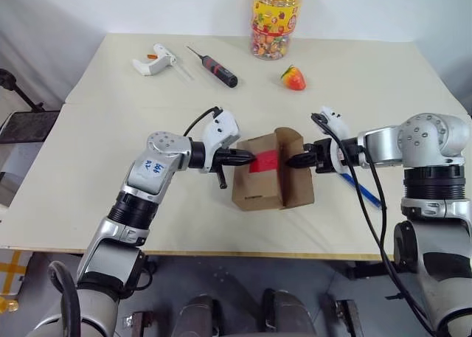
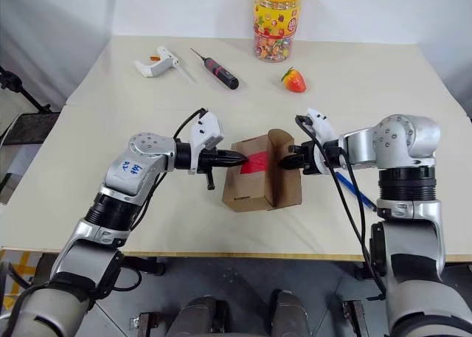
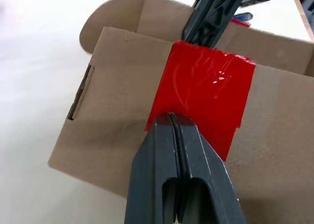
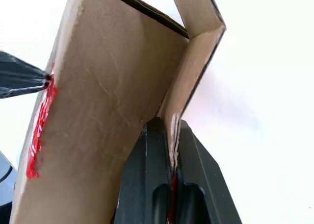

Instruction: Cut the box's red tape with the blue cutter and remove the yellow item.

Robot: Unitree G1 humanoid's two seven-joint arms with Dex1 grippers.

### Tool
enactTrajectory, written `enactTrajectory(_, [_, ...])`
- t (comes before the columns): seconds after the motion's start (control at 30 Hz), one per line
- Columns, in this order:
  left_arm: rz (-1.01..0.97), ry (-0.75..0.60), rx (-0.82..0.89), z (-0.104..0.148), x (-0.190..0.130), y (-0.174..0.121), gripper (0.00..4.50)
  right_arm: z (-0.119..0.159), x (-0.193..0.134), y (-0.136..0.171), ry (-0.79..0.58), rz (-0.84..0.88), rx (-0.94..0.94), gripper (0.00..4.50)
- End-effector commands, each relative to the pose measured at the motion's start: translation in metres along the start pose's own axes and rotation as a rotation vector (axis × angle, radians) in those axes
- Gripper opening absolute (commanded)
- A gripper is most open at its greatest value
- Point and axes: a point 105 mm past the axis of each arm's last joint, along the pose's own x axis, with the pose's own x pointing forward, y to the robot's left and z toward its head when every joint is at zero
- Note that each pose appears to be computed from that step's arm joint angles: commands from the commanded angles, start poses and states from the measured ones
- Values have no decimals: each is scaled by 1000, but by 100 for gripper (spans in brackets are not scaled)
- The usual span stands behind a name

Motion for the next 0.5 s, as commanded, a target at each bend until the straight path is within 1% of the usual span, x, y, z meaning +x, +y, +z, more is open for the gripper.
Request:
enactTrajectory(0.03, [7, 36, -18, -16, 7, -6, 0, 27, -28, 41, -68, 25, -169, 1])
enactTrajectory(0.13, [34, 30, -18, -18, 5, -3, 0, 36, -38, 53, -62, -7, -191, 1])
enactTrajectory(0.3, [82, 14, -11, -13, -8, 7, 0, 40, -46, 55, -36, -110, -210, 1])
enactTrajectory(0.43, [107, -41, -19, 2, -20, 15, 0, 37, -47, 54, -34, -156, -192, 1])
enactTrajectory(0.5, [76, -103, -50, 18, -28, 16, 0, 30, -38, 49, -18, -189, -166, 1])
